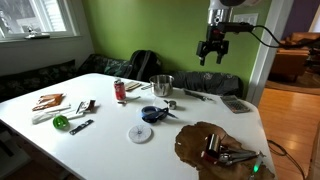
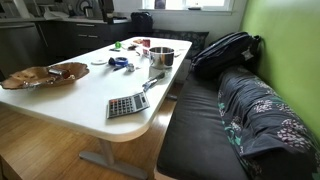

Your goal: Pick up the silver measuring spoon from the table and put it in the silver pot

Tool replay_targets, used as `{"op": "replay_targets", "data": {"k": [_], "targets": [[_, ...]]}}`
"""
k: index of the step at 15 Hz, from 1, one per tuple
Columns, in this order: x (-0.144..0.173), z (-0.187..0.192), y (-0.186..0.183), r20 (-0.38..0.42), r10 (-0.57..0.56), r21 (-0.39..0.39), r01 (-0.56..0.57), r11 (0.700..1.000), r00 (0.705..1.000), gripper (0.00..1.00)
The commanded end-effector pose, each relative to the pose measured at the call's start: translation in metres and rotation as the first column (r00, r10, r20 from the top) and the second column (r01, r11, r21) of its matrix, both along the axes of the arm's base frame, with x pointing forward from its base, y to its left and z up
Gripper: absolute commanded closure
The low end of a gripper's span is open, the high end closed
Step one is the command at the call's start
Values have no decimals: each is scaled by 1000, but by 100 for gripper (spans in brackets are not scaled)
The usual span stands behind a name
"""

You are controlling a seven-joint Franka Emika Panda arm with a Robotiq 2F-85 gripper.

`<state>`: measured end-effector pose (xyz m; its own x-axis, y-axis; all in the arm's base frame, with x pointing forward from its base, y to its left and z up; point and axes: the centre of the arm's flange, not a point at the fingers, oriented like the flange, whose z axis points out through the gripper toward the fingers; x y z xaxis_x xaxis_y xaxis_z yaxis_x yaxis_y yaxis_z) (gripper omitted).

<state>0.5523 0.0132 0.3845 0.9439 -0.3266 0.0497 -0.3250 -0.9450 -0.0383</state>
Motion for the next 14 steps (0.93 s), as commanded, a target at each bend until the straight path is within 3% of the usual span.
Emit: {"op": "replay_targets", "data": {"k": [1,3,5,7,10,12,14], "targets": [[2,-1,0,-2,0,0,0,1000,1000,0],[15,-6,21,165,-36,56,27,998,986,0],[35,-8,39,299,-24,54,8,999,954,0],[55,-15,64,335,19,32,-31,999,942,0],[72,-35,87,320,44,35,-58,998,946,0],[74,-36,94,296,50,71,-74,995,954,0],[64,-37,92,309,51,58,-72,996,950,0]]}}
